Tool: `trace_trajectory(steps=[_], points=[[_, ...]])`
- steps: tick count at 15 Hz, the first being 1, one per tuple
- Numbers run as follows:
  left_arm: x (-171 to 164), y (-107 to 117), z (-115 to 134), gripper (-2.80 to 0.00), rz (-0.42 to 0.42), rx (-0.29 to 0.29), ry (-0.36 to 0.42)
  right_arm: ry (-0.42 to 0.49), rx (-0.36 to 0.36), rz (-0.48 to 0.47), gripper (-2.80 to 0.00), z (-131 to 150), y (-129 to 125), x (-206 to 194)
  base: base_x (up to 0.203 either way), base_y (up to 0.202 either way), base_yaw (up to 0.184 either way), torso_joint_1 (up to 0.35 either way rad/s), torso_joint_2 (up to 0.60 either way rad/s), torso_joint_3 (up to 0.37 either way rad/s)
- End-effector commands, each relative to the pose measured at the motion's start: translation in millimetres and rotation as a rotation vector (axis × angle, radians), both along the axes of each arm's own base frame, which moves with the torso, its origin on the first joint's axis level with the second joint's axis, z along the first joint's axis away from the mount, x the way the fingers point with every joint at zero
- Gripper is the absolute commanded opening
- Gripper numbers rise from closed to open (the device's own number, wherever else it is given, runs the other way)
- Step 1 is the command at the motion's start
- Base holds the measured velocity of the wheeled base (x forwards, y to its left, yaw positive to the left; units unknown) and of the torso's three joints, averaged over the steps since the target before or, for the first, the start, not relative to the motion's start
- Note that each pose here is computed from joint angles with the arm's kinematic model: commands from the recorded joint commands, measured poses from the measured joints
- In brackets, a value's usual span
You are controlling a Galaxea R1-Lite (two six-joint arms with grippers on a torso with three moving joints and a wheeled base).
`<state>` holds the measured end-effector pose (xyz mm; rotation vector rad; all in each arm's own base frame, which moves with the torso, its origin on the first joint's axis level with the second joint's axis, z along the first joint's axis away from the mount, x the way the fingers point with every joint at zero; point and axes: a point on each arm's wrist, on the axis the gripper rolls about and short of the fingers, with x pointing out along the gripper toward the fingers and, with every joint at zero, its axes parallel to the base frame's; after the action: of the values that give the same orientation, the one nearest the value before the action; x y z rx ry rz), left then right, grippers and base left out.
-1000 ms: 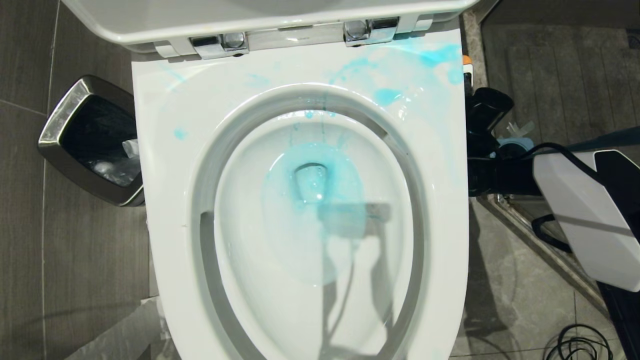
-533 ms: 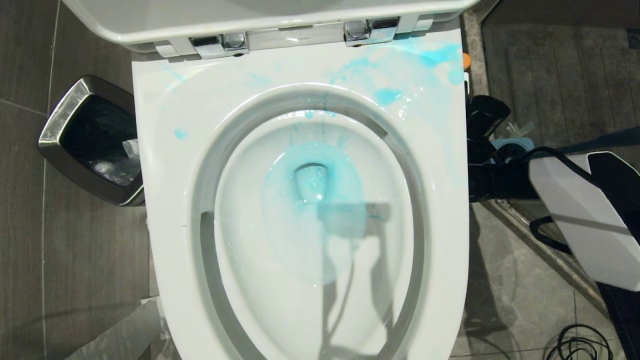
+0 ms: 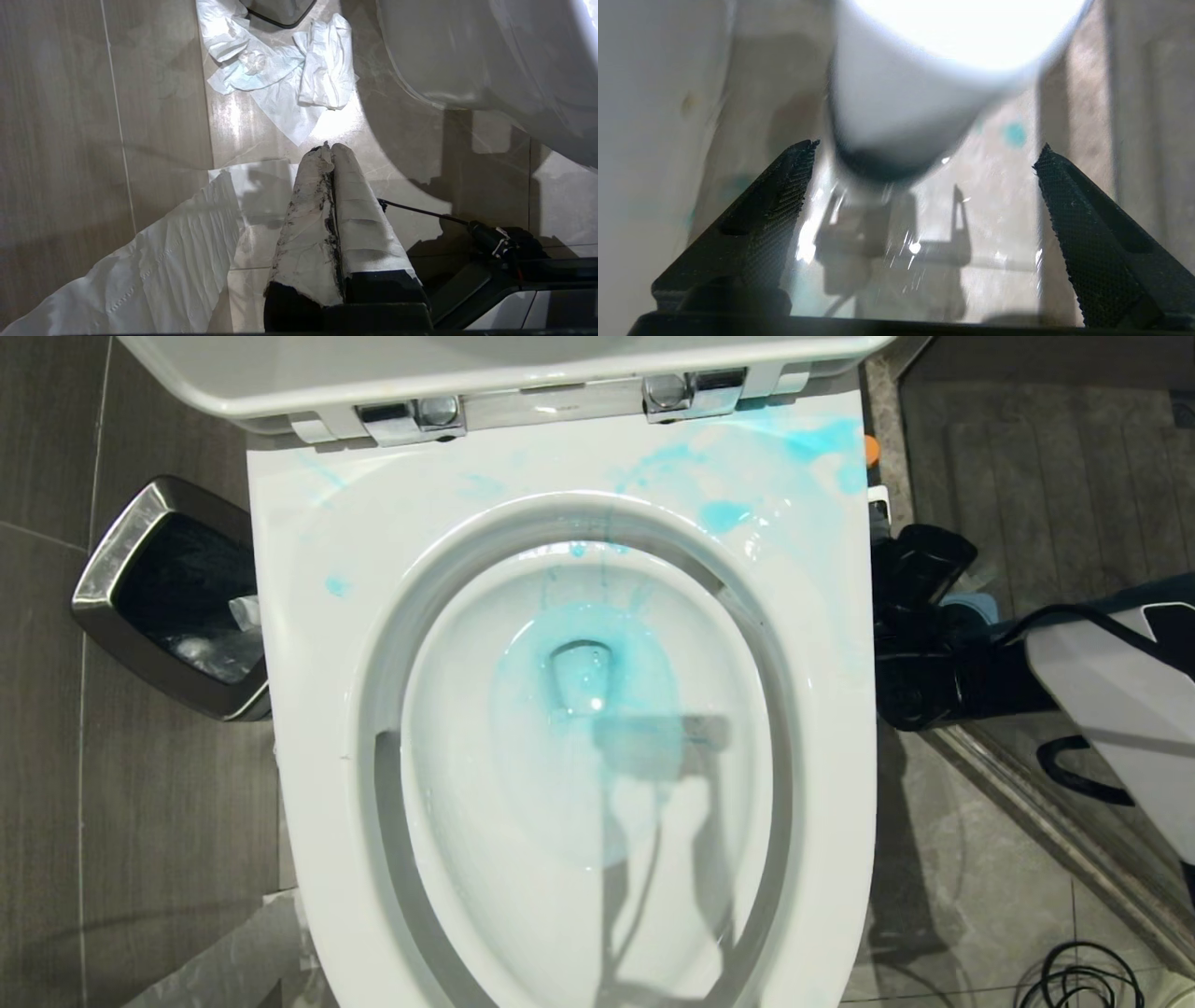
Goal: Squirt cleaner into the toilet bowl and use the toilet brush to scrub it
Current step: Place the cleaning agent on the floor
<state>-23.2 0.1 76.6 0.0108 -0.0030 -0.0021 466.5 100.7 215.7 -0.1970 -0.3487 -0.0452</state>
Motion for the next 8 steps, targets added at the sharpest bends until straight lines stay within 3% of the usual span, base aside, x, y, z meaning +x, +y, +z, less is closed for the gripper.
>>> trace_trajectory(steps=[1, 3, 4, 8], points=[[0, 0, 0, -2.80, 0.001, 0.001, 0.001, 0.063, -0.022, 0.058, 0.00, -6, -4, -23, 0.000, 0.000, 0.000, 0.000, 0.00, 0.000], [0, 0, 0, -2.80, 0.001, 0.006, 0.001, 0.104, -0.027, 0.147, 0.00, -3, -8, -52, 0.000, 0.000, 0.000, 0.000, 0.00, 0.000], [0, 0, 0, -2.80, 0.001, 0.008, 0.001, 0.111, -0.025, 0.171, -2.80, 1, -10, -66, 0.000, 0.000, 0.000, 0.000, 0.00, 0.000], [0, 0, -1, -2.80, 0.001, -0.009, 0.001, 0.158, -0.026, 0.195, -2.80, 9, -24, -129, 0.000, 0.000, 0.000, 0.000, 0.00, 0.000]])
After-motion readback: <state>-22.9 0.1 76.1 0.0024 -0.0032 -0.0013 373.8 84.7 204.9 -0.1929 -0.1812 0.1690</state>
